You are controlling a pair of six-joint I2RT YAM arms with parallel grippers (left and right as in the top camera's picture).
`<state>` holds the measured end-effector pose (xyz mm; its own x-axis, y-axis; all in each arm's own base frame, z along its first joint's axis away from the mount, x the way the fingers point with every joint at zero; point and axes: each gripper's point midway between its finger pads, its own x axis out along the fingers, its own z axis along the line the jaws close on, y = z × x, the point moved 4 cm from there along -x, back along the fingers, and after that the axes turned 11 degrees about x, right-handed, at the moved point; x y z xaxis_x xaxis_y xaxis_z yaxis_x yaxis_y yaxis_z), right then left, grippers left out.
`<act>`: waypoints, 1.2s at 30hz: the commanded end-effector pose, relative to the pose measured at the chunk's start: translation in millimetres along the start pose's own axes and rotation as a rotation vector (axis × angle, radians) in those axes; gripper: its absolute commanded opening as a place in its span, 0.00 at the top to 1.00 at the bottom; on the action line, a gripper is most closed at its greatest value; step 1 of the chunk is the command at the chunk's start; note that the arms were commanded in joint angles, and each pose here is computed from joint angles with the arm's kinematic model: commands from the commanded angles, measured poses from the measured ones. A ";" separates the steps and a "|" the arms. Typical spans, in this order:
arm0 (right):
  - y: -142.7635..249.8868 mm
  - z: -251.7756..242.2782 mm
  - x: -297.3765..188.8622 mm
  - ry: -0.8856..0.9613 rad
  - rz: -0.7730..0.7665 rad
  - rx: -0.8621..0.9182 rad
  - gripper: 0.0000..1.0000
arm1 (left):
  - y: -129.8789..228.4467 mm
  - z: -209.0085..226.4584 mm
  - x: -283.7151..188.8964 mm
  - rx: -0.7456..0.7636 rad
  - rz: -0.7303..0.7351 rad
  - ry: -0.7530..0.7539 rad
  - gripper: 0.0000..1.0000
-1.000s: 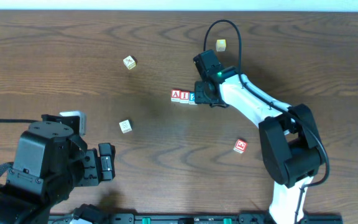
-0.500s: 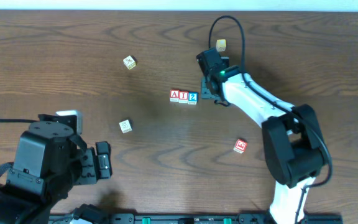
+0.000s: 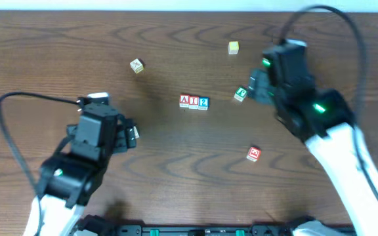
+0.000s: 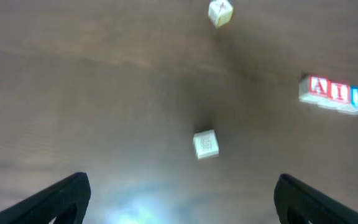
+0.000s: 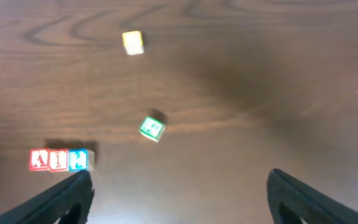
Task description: Spell out Ai2
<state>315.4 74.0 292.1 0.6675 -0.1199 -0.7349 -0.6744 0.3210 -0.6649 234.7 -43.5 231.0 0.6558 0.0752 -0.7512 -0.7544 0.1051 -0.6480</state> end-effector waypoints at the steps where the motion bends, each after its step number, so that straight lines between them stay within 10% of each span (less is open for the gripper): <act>1: -0.4 -26.1 -28.2 0.034 -0.024 0.026 0.04 | 12.8 -5.1 33.9 0.043 0.028 -0.030 0.04; 18: 50.8 -108.6 -142.4 -0.030 -0.071 0.095 0.01 | 9.3 -64.1 181.1 0.124 0.064 0.058 0.05; 36: 63.0 -117.0 -142.3 0.007 -0.021 0.091 0.01 | -0.8 -102.8 206.7 0.066 -0.013 0.278 0.05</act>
<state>141.6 2.6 340.4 0.6851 -0.1259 -0.7175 -0.6307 0.3901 -0.6708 367.4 -124.3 70.4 0.6452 -0.1653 -0.7460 -0.7254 0.1739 -0.6659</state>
